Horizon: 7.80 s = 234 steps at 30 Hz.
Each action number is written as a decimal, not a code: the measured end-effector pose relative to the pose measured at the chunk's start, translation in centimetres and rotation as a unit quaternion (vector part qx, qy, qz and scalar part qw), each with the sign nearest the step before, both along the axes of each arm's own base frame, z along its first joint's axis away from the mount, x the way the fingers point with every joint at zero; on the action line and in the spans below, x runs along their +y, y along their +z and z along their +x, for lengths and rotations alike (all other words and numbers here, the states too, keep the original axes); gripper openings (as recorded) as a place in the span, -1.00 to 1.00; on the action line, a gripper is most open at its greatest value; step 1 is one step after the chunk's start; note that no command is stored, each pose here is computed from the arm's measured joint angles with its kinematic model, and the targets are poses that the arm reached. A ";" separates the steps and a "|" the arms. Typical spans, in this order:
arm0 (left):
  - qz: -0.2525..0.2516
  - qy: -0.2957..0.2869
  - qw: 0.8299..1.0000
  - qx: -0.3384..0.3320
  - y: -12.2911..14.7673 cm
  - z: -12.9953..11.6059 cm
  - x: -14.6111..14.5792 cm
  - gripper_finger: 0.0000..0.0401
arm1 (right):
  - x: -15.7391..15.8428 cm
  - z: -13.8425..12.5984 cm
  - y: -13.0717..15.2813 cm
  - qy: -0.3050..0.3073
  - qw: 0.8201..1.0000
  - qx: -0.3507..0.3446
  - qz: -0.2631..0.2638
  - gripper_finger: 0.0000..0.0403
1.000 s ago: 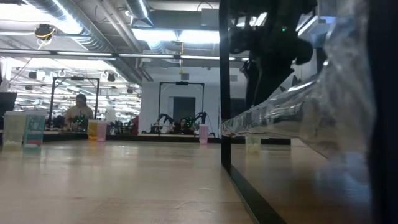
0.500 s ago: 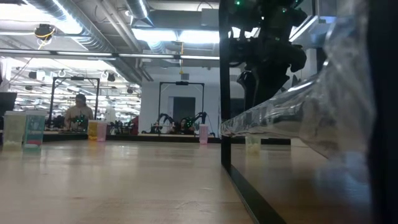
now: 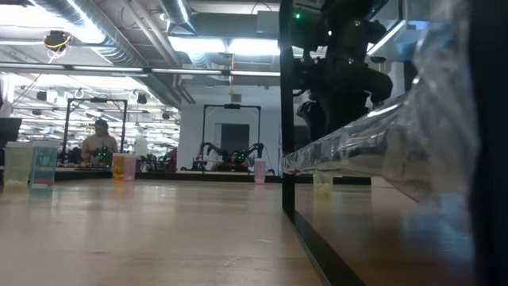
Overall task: Pick and place medicine bottles onto shelf by color
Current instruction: Put the bottom yellow pill bottle on the shelf aligned with the other yellow pill bottle, then put the top green pill bottle on the shelf aligned with the other green pill bottle
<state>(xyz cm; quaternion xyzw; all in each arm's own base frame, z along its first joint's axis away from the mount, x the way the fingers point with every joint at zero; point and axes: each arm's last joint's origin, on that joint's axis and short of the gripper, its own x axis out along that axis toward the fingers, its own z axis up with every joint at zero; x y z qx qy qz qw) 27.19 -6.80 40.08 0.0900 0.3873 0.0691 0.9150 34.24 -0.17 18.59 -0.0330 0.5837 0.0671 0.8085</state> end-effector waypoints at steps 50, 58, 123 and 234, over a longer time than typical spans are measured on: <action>-0.017 0.019 1.000 0.001 -0.1 -0.1 0.0 -0.28 | 6.2 -7.0 8.1 -0.084 0.996 -0.009 0.022 -0.41; -0.023 0.028 0.999 0.008 -0.7 0.5 -0.2 -0.28 | 10.0 -11.2 10.2 -0.139 0.989 0.009 0.050 -0.40; -0.035 -0.086 0.995 -0.025 -2.5 3.3 -6.2 -0.28 | 25.4 -19.2 3.5 -0.329 0.941 0.057 0.044 -0.39; -0.078 0.257 0.934 0.237 -7.6 -5.2 -4.7 -0.28 | 17.3 -17.0 19.1 0.002 0.906 -0.394 0.158 -0.07</action>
